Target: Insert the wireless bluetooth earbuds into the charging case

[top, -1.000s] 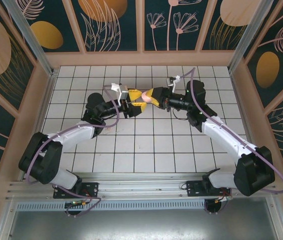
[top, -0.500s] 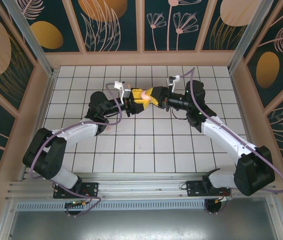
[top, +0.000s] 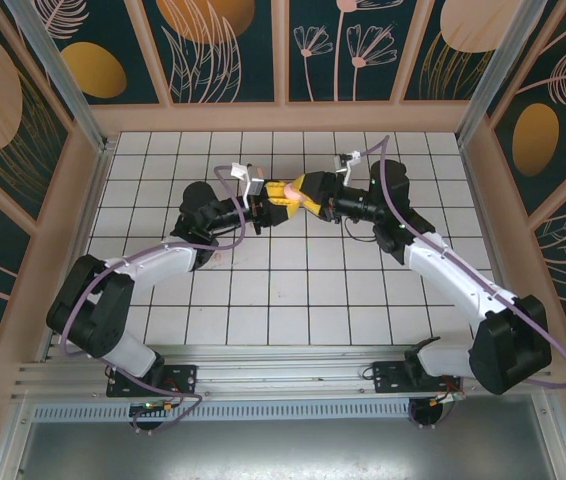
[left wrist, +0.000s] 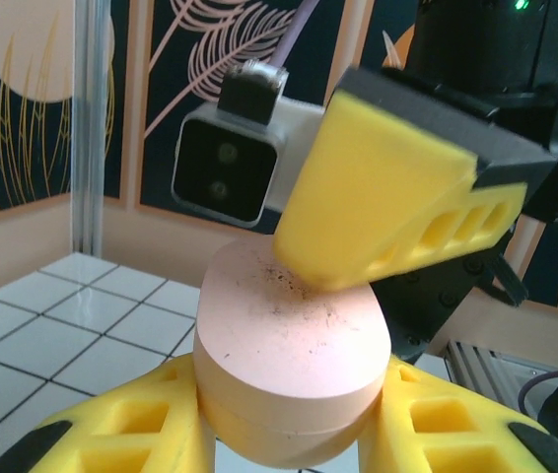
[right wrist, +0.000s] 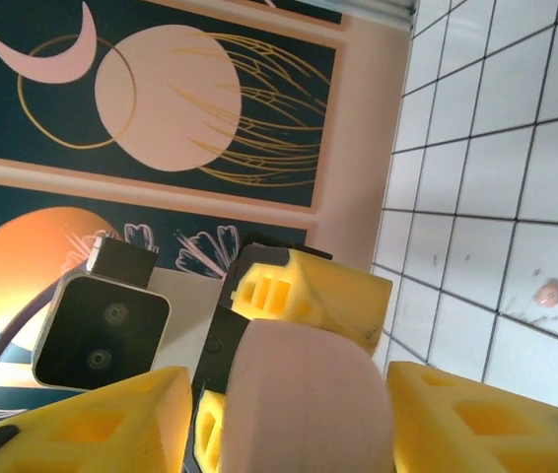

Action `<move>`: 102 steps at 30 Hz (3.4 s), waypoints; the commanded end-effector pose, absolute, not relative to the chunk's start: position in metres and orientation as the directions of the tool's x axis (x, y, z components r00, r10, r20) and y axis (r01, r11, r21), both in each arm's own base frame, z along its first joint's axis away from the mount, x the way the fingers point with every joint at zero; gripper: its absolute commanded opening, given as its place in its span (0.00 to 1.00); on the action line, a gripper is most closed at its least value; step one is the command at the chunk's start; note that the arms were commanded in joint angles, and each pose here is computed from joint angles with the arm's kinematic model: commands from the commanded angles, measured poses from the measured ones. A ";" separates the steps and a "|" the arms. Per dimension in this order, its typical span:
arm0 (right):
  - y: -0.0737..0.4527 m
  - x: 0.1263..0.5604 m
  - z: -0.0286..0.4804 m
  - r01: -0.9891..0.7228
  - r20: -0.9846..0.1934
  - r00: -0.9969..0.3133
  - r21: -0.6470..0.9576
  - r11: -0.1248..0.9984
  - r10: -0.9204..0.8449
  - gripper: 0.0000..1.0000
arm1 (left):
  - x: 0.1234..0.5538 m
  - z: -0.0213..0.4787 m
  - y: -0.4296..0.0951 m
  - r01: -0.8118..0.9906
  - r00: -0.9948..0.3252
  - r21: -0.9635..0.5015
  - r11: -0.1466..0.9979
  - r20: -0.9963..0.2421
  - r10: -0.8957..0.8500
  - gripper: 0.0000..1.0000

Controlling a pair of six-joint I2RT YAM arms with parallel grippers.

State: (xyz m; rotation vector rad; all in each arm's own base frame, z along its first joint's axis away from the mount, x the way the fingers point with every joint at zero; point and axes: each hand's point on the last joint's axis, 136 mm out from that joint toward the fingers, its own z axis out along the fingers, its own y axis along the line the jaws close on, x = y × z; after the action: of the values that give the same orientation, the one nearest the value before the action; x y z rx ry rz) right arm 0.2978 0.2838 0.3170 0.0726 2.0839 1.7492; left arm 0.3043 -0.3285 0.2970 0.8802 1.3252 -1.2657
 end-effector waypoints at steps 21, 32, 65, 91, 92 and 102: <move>0.241 0.252 0.350 -0.676 -0.810 -0.586 0.502 0.540 0.019 0.57 | 0.263 0.317 -0.296 0.973 -0.161 -0.157 0.168 -0.987 0.011 0.25; 0.267 0.237 0.344 -0.761 -0.815 -0.575 0.499 0.415 -0.073 0.61 | 0.258 0.318 -0.297 0.970 -0.202 -0.200 0.137 -0.979 0.002 0.24; 0.279 0.282 0.352 -0.717 -0.834 -0.546 0.417 0.559 -0.079 0.63 | 0.245 0.321 -0.299 0.969 -0.241 -0.242 0.054 -0.970 -0.010 0.23; 0.283 0.221 0.341 -0.905 -0.905 -0.353 0.266 0.331 -0.238 0.74 | 0.226 0.331 -0.300 0.956 -0.289 -0.290 -0.051 -0.957 0.021 0.22; 0.285 0.221 0.339 -0.906 -0.902 -0.355 0.268 0.327 -0.245 0.74 | 0.226 0.331 -0.300 0.955 -0.290 -0.291 -0.051 -0.957 0.020 0.22; 0.293 0.225 0.338 -0.904 -0.908 -0.348 0.259 0.339 -0.235 0.73 | 0.225 0.334 -0.301 0.949 -0.306 -0.307 -0.069 -0.952 0.026 0.22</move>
State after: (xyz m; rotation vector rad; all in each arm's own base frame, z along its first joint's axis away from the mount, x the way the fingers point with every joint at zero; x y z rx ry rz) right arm 0.2228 0.2922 0.3287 -1.0166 1.8387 1.0589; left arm 0.2315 -0.2994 0.3197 1.0829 1.4499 -1.4632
